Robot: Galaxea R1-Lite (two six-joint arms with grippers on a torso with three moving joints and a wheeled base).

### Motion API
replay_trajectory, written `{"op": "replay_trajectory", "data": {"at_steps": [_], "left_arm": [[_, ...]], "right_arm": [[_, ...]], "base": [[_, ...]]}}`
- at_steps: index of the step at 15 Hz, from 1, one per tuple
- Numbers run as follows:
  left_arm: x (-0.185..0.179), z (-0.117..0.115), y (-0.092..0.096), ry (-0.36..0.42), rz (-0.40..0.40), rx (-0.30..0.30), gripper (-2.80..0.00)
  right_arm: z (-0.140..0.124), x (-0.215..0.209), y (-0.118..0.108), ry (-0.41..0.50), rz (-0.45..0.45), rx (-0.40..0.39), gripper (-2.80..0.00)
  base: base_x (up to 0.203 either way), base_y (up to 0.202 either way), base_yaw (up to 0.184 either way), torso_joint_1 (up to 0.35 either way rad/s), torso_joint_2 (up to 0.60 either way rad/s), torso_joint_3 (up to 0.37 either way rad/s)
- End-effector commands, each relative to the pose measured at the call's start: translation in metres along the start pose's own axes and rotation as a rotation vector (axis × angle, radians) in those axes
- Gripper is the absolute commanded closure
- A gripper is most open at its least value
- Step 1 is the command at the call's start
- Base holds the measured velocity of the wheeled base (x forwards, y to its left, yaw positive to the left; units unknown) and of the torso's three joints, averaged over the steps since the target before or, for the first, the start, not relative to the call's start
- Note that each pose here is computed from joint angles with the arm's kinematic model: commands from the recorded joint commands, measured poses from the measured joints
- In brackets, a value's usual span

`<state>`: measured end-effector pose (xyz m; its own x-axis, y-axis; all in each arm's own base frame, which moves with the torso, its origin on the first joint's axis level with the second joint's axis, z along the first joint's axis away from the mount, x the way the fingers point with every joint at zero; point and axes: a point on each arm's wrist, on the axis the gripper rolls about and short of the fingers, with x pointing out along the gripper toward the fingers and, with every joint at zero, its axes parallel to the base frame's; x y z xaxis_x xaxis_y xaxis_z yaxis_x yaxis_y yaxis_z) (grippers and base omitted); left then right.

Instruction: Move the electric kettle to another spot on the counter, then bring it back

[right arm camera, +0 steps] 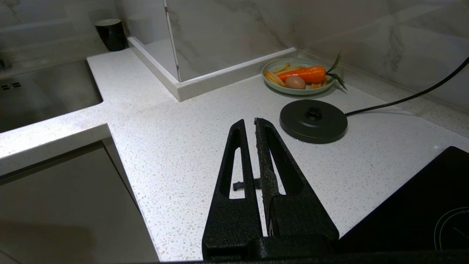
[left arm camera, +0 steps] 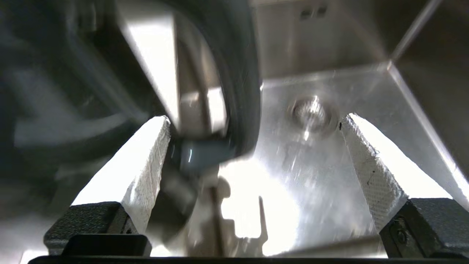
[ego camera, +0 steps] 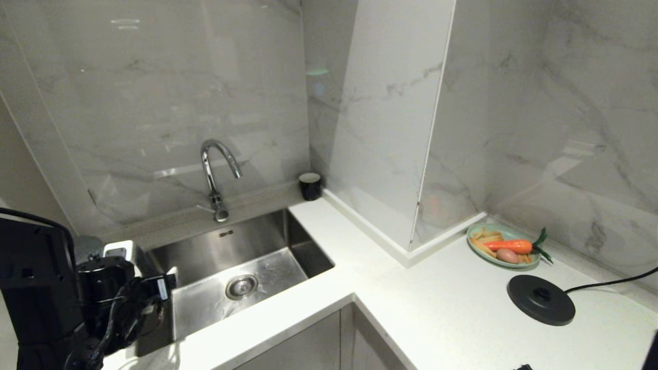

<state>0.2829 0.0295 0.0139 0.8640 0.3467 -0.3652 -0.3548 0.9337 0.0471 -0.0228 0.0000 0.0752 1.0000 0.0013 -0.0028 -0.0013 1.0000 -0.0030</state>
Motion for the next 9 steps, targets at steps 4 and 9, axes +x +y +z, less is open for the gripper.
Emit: {"op": "replay_trajectory", "data": {"at_steps": [4, 9], "left_arm": [[-0.018, -0.009, 0.004, 0.054, -0.004, 0.004, -2.80], [-0.050, -0.002, 0.003, 0.043, -0.043, 0.005, -2.80]], "right_arm": [[0.000, 0.000, 0.000, 0.000, 0.000, 0.000, 0.00], [0.000, 0.000, 0.000, 0.000, 0.002, 0.000, 0.00]], "base": [[0.000, 0.000, 0.000, 0.000, 0.00, 0.000], [0.000, 0.000, 0.000, 0.000, 0.00, 0.000]]}}
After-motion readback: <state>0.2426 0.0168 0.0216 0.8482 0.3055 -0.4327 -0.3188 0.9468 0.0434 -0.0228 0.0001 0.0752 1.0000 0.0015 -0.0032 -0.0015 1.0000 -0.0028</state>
